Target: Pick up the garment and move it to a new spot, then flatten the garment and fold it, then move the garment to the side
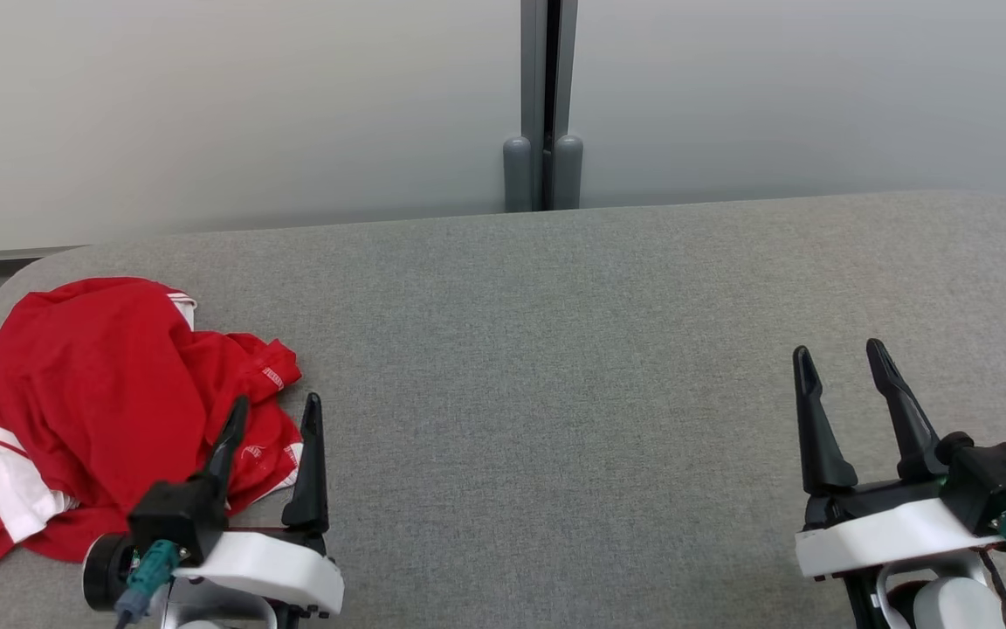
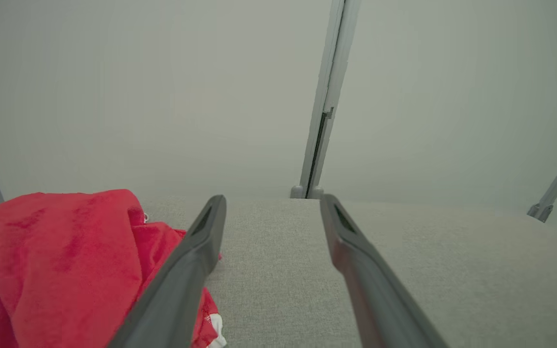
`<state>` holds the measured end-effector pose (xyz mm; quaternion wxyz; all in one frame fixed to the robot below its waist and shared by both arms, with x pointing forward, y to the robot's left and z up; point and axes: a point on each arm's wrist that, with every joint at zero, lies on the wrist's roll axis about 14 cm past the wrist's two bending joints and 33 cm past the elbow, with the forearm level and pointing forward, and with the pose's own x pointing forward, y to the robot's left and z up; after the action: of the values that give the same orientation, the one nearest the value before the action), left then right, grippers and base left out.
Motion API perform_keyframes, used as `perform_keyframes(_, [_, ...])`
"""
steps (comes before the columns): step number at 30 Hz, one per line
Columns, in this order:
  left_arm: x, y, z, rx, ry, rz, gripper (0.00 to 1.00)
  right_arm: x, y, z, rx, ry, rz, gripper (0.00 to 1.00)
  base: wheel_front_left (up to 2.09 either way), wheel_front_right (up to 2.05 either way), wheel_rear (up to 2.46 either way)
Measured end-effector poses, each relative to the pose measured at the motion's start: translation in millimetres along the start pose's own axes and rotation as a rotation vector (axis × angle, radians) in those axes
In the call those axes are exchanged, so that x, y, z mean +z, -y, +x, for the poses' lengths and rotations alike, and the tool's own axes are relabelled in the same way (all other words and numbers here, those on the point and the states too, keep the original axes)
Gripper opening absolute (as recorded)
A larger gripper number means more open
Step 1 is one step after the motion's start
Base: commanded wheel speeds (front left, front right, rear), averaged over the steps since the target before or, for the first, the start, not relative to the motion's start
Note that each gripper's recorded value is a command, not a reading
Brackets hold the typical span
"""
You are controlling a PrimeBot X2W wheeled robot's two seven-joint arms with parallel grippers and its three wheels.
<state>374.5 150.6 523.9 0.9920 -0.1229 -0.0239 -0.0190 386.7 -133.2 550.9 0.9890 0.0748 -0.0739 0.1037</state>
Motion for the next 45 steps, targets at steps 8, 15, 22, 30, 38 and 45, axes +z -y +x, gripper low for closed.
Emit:
perform_keyframes(8, [-6, 6, -2, -0.012, -0.005, 0.128, 1.0, 6, -10, 0, 0.032, 0.026, -0.066, 1.0, 0.0, 0.0, 0.0])
perform_keyframes(15, [2, 3, -2, 0.024, 0.029, 0.074, 1.0, 0, -4, -3, 0.008, 0.022, -0.014, 1.0, 0.0, 0.0, 0.0])
perform_keyframes(22, [3, -13, -6, 0.079, 0.046, -0.007, 1.0, -10, -1, -6, -0.017, 0.007, 0.102, 1.0, 0.0, 0.0, 0.0])
perform_keyframes(30, [-14, -15, -14, 0.054, 0.009, 0.043, 1.0, -16, -6, -7, 0.004, -0.006, 0.058, 1.0, 0.0, 0.0, 0.0])
perform_keyframes(38, [-23, -20, -16, 0.056, -0.012, 0.087, 1.0, -21, -7, -8, 0.01, -0.019, 0.021, 1.0, 0.0, 0.0, 0.0])
perform_keyframes(45, [-24, -16, -17, 0.041, -0.008, 0.122, 1.0, -23, -11, -8, 0.029, -0.018, -0.017, 1.0, 0.0, 0.0, 0.0])
